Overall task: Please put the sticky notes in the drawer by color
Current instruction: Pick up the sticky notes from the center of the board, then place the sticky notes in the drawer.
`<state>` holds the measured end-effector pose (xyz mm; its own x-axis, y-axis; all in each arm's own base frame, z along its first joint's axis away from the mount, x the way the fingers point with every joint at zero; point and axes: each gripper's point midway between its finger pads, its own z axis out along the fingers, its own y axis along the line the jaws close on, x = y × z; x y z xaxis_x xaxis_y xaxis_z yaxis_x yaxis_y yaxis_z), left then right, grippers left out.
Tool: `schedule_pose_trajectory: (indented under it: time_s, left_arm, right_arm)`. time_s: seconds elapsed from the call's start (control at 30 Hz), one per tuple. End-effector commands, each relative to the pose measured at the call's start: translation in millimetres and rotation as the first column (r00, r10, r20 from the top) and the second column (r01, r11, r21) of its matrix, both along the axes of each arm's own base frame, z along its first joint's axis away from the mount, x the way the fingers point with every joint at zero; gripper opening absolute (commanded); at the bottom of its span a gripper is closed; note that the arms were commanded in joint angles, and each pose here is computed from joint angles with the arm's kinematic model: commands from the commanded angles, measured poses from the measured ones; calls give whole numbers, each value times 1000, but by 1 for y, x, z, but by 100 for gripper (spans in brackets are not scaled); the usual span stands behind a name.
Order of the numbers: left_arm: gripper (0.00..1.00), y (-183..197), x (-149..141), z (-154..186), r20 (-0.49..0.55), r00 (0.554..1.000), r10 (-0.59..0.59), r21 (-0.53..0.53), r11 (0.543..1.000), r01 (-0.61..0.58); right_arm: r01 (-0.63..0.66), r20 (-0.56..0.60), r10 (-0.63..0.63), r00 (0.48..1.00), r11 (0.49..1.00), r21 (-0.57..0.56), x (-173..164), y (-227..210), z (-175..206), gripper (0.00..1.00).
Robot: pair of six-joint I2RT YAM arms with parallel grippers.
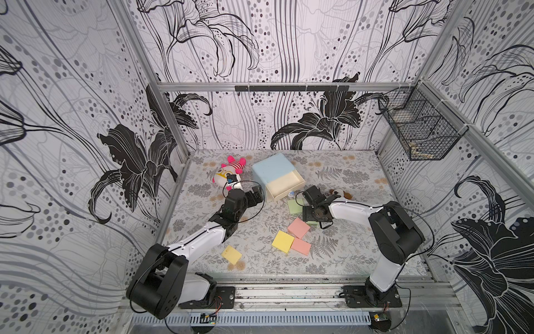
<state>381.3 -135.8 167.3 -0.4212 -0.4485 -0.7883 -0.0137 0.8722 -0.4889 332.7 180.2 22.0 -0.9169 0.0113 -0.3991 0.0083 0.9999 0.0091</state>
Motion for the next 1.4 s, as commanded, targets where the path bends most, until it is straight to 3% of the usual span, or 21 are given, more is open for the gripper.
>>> schedule_pose_trajectory:
  time_s: [0.0, 0.3, 0.7, 0.9, 1.07, 1.37]
  left_arm:
    - [98, -3, 1, 12, 41, 999, -9, -8, 1000, 9]
    - [98, -4, 1, 12, 43, 999, -12, -9, 1000, 13]
    - [98, -4, 3, 20, 62, 998, -9, -15, 1000, 10]
    - [98, -3, 3, 25, 77, 997, -8, -21, 1000, 9]
    - [99, -1, 0, 28, 90, 996, -3, -28, 1000, 5]
    - [98, 8, -10, 28, 88, 996, 18, -15, 1000, -17]
  right_arm:
    - [21, -13, -21, 1000, 999, -39, -9, -11, 2, 85]
    - [25, 45, -24, 999, 1000, -19, -5, -12, 29, 86]
    - [-47, 216, 39, 976, 998, 33, 16, 0, 124, 87]
    - [-179, 323, 146, 935, 981, 75, 44, 32, 182, 87]
    - [-317, 416, 257, 872, 945, 80, 74, 67, 219, 88]
    - [-468, 446, 409, 796, 883, 25, 116, 113, 217, 88]
